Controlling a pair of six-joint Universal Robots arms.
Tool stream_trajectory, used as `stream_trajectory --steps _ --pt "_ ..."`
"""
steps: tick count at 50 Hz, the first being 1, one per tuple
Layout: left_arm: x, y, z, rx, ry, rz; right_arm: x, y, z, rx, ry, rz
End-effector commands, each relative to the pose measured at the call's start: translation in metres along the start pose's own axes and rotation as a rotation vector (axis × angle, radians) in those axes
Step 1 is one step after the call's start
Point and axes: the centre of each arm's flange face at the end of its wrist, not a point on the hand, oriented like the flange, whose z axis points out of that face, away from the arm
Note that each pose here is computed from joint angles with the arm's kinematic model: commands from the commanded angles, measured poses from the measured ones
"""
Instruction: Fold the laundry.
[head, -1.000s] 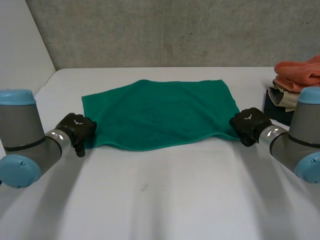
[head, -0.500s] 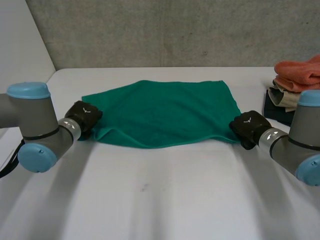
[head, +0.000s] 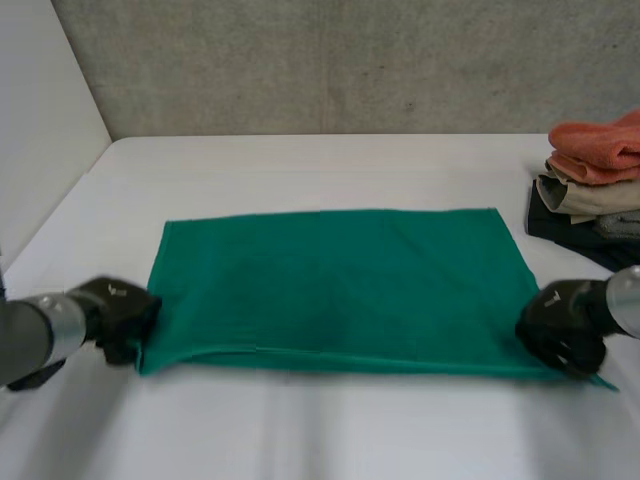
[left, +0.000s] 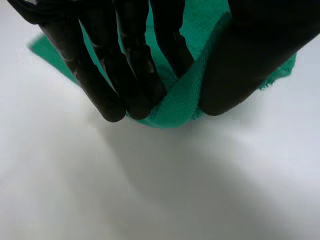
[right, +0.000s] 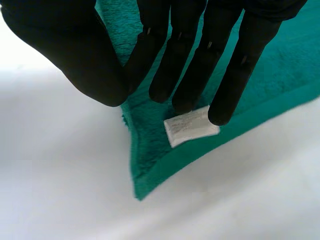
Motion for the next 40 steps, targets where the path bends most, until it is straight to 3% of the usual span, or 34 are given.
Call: stream_trajectory --steps 1,7,12,20,30,40 --pt "-0.016 0.002 0.013 -0.009 0.037 0.0 0.009 -0.009 0.015 0.054 0.125 -0.024" --pt "-0.034 -0.026 0.032 0.115 -0.042 -0.076 0.026 -0.027 0.034 0.155 0.266 -0.008" --pt "-0.048 -0.059 0.053 0.244 -0.114 -0.161 0.053 -0.051 0.057 0.339 0.475 0.03" --pt "-0.059 -0.095 0.088 0.333 -0.237 -0.195 0.079 -0.082 0.093 0.551 0.675 0.012" --pt "-0.067 -0.122 0.118 0.359 -0.419 -0.217 0.098 -0.101 0.14 0.616 0.794 -0.016" --pt "-0.029 -0.14 0.124 0.369 -0.353 -0.17 0.099 -0.114 0.179 0.668 0.829 -0.041"
